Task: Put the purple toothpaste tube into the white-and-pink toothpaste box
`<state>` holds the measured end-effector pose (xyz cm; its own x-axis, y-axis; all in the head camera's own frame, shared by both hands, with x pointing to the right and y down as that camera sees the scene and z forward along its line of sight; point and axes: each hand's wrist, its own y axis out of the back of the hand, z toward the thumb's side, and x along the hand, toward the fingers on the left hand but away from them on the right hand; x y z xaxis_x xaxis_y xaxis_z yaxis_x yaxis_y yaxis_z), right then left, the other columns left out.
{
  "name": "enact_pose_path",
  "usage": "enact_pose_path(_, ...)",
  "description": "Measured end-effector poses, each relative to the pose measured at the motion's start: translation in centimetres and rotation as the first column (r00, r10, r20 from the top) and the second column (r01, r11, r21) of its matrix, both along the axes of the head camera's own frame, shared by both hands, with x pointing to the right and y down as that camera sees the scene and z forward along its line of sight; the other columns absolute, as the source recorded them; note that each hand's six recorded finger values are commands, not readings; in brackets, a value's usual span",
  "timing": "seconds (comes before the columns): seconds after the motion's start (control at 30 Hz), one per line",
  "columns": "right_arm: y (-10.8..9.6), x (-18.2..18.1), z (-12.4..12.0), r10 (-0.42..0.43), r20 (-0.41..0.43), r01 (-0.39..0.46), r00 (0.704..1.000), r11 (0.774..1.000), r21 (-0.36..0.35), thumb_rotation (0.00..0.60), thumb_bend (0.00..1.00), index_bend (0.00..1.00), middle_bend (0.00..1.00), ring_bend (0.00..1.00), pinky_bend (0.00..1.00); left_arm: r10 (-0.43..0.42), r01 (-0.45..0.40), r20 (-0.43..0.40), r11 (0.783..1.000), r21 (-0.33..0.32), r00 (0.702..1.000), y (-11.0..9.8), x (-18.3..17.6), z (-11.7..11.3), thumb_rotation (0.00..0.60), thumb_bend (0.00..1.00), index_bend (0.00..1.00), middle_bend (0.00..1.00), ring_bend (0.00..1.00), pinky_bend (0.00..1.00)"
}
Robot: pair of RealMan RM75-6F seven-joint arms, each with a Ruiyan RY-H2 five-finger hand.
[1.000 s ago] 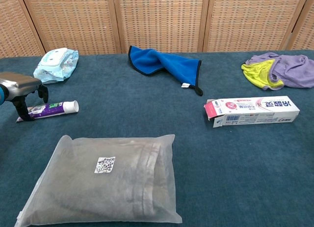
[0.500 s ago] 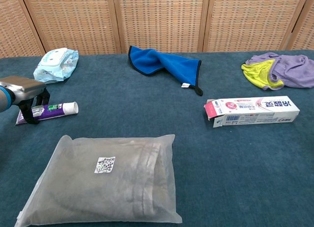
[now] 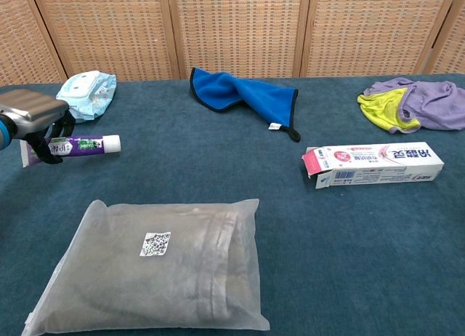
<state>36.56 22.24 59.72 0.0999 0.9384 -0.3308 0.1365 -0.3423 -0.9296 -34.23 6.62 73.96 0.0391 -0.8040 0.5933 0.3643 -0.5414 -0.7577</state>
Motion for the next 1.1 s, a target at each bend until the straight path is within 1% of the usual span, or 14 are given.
enact_pose_path(0.17,0.0,0.0,0.0,0.001,0.004,-0.001,1.000,1.000,-0.003,0.600,0.08,0.00,0.00,0.00,0.00,0.035,-0.034,-0.017,0.998,0.055,0.999,-1.0,-0.4,-1.8,0.600,0.27,0.78,0.64,0.53,0.53)
enact_pose_path(0.4,0.1,-0.4,0.3,-0.009,0.001,0.009,1.000,1.000,-0.012,0.600,0.08,0.00,0.00,0.00,0.00,0.072,-0.057,-0.114,0.989,0.135,0.991,-2.2,-0.4,-5.1,0.600,0.27,0.78,0.64,0.53,0.53)
enact_pose_path(0.67,-0.4,-1.1,1.4,-0.012,0.017,0.013,1.000,0.999,-0.051,0.600,0.08,0.00,0.00,0.00,0.00,0.130,-0.077,-0.240,0.973,0.218,0.962,-2.7,-0.8,-8.8,0.600,0.27,0.78,0.64,0.53,0.53)
enact_pose_path(0.77,-1.2,-1.9,2.0,-0.028,0.025,0.030,0.999,0.997,-0.072,0.600,0.08,0.00,0.00,0.00,0.00,0.153,-0.084,-0.278,0.966,0.245,0.948,-2.6,-0.9,-9.9,0.600,0.27,0.78,0.64,0.53,0.53)
enact_pose_path(0.87,-2.4,-3.1,2.4,-0.054,0.038,0.058,0.998,0.994,-0.093,0.600,0.08,0.00,0.00,0.00,0.00,0.172,-0.088,-0.310,0.960,0.265,0.935,-2.4,-0.7,-10.8,0.600,0.27,0.78,0.64,0.53,0.53)
enact_pose_path(0.97,-3.9,-4.8,2.9,-0.088,0.046,0.093,0.995,0.989,-0.114,0.600,0.08,0.00,0.00,0.00,0.00,0.191,-0.099,-0.329,0.956,0.277,0.925,-2.2,-0.4,-11.4,0.600,0.27,0.78,0.64,0.53,0.53)
enact_pose_path(1.1,-6.2,-7.3,3.9,-0.130,0.047,0.136,0.990,0.978,-0.160,0.600,0.08,0.01,0.00,0.00,0.00,0.213,-0.111,-0.347,0.951,0.290,0.913,-1.9,0.1,-12.1,0.600,0.27,0.78,0.64,0.53,0.53)
